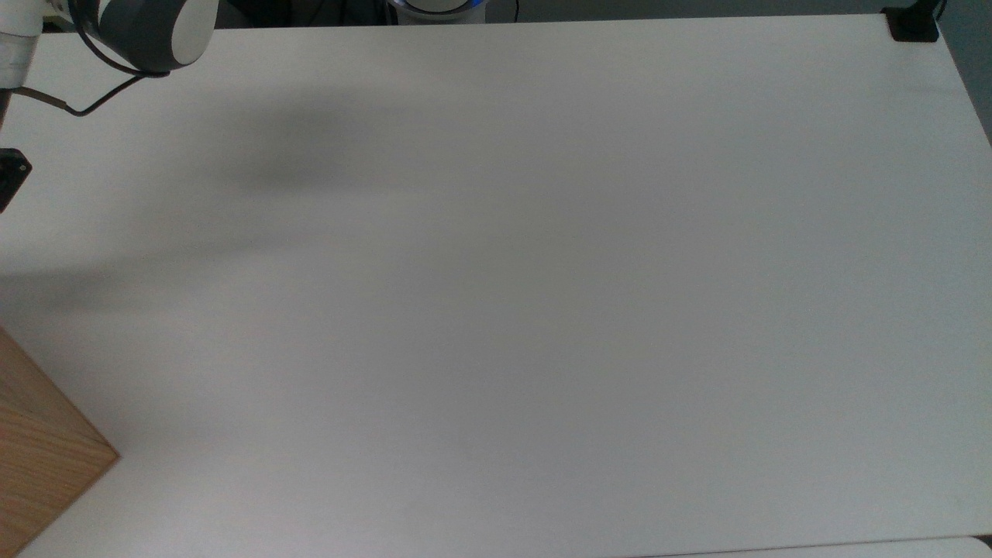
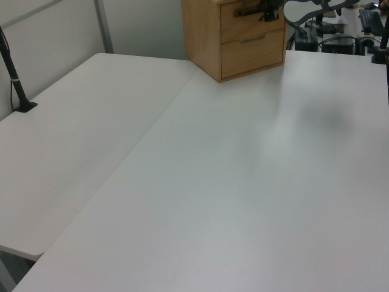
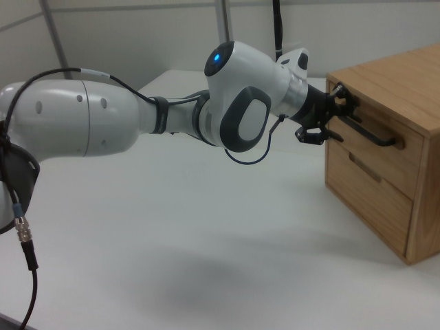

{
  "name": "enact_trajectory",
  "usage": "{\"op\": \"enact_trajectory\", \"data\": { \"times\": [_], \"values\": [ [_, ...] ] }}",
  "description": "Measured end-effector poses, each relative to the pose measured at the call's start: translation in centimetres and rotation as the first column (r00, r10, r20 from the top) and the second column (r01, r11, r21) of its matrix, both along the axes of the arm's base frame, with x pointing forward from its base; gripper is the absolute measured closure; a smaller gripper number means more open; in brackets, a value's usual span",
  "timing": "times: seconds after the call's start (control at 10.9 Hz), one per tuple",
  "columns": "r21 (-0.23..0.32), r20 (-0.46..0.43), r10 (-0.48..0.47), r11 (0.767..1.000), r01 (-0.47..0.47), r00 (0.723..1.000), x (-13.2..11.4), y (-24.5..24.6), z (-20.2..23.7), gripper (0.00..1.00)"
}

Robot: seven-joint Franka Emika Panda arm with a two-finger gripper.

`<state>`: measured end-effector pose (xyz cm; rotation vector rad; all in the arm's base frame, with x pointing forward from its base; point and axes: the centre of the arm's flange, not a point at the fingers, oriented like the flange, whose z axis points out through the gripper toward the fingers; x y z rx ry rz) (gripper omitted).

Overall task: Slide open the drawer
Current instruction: 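Move the gripper toward the upper drawer's black handle and grasp it, then pull the handle outward, sliding the upper drawer open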

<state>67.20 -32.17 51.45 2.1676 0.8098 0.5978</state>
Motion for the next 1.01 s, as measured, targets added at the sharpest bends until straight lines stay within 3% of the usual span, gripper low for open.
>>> {"op": "enact_trajectory", "data": {
  "times": [0.37,0.64,0.74,1.01],
  "values": [
    [-0.116,0.041,0.058,0.992,-0.053,0.997,0.8,-0.9,-0.7,0.45],
    [-0.171,0.005,0.086,0.982,-0.084,0.996,0.5,-1.7,-0.8,0.56],
    [-0.184,-0.015,0.101,0.978,-0.102,0.995,0.5,-1.6,-1.0,0.68],
    [-0.187,-0.032,0.109,0.976,-0.113,0.994,0.3,-1.5,-1.4,0.75]
  ]
}}
